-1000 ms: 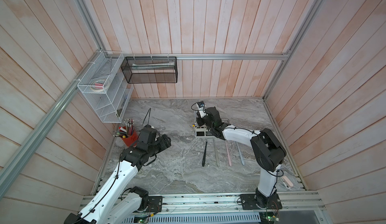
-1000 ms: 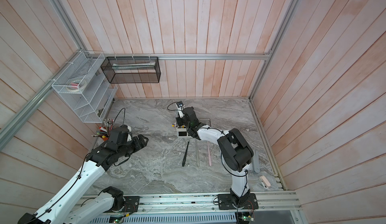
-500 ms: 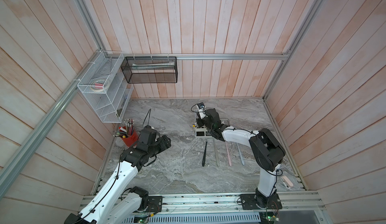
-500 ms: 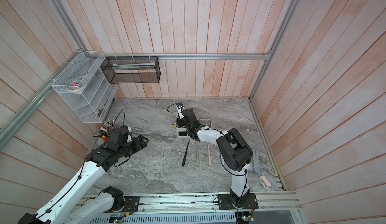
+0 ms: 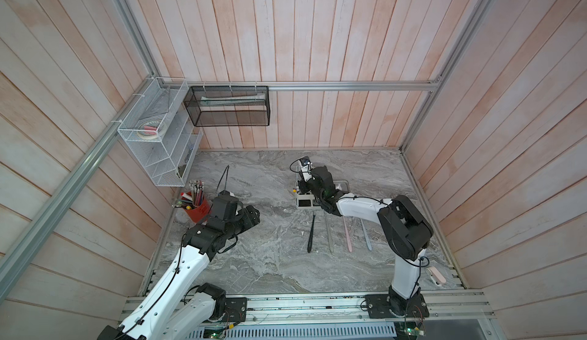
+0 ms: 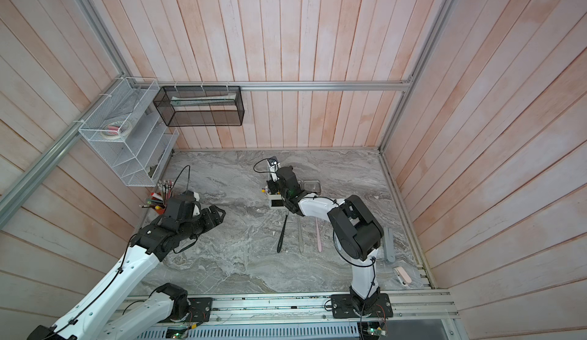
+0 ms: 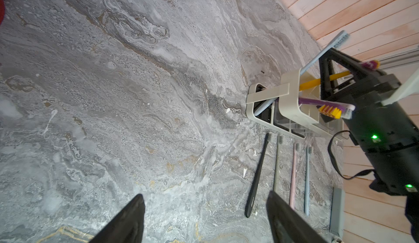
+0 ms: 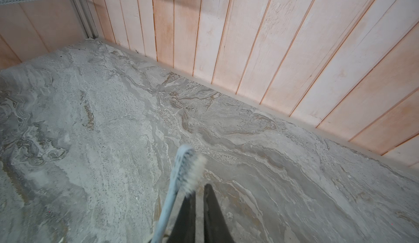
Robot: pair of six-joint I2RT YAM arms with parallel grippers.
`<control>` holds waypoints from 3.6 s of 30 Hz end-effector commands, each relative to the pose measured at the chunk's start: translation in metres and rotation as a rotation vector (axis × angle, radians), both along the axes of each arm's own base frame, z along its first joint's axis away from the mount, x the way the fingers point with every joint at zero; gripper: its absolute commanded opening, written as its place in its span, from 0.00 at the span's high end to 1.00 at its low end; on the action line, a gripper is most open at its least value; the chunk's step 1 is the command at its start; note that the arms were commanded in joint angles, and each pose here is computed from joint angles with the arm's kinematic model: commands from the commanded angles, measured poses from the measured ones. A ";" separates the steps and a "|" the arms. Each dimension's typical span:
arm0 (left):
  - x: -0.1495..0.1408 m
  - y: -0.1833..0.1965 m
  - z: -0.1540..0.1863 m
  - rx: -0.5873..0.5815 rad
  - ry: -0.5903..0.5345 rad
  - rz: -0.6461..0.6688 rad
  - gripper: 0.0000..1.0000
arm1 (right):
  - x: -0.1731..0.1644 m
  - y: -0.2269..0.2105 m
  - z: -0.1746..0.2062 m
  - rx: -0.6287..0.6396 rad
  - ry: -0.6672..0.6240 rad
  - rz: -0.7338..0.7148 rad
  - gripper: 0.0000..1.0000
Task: Place the toothbrush into the toothbrush holder
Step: Place the toothbrush in the toothbrush holder, then pick up the toothbrush from the center of the board.
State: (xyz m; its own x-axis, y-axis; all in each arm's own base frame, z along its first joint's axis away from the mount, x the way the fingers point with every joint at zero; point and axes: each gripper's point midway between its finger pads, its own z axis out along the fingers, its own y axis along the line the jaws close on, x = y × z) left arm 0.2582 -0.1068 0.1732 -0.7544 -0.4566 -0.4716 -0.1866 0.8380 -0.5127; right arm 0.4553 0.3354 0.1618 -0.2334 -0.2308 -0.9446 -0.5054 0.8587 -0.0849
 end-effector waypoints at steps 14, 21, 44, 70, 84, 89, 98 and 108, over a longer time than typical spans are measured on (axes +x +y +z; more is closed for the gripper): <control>0.001 0.001 -0.004 0.005 -0.002 0.003 0.15 | -0.007 -0.003 -0.017 -0.036 0.023 -0.012 0.74; 0.001 0.001 -0.003 0.001 -0.003 0.002 0.15 | -0.009 -0.004 -0.009 -0.027 0.007 -0.011 0.67; 0.000 0.002 -0.004 0.004 0.003 0.009 0.14 | -0.039 -0.044 0.072 0.052 -0.094 -0.087 0.49; 0.001 0.001 -0.016 0.002 0.035 0.018 0.13 | -0.161 -0.173 -0.021 -0.007 0.410 -0.510 0.35; -0.003 0.003 -0.036 0.049 0.110 0.043 0.12 | -0.149 -0.267 -0.081 -0.059 0.676 -0.767 0.47; -0.004 -0.002 -0.037 0.058 0.110 0.030 0.12 | -0.146 -0.276 -0.103 -0.178 0.751 -0.775 0.46; -0.003 -0.017 -0.040 0.041 0.108 -0.015 0.12 | -0.141 -0.272 -0.124 -0.191 0.782 -0.758 0.47; -0.004 -0.022 -0.041 0.034 0.108 -0.021 0.12 | -0.152 -0.268 -0.143 -0.185 0.855 -0.731 0.51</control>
State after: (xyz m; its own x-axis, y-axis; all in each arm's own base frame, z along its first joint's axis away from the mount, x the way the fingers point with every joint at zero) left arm 0.2530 -0.1272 0.1320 -0.8162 -0.4174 -0.3994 -0.2204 0.8641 -0.4526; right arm 0.3111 0.0671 0.0237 -0.9089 0.0942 -0.4062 0.1578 0.9794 -0.1259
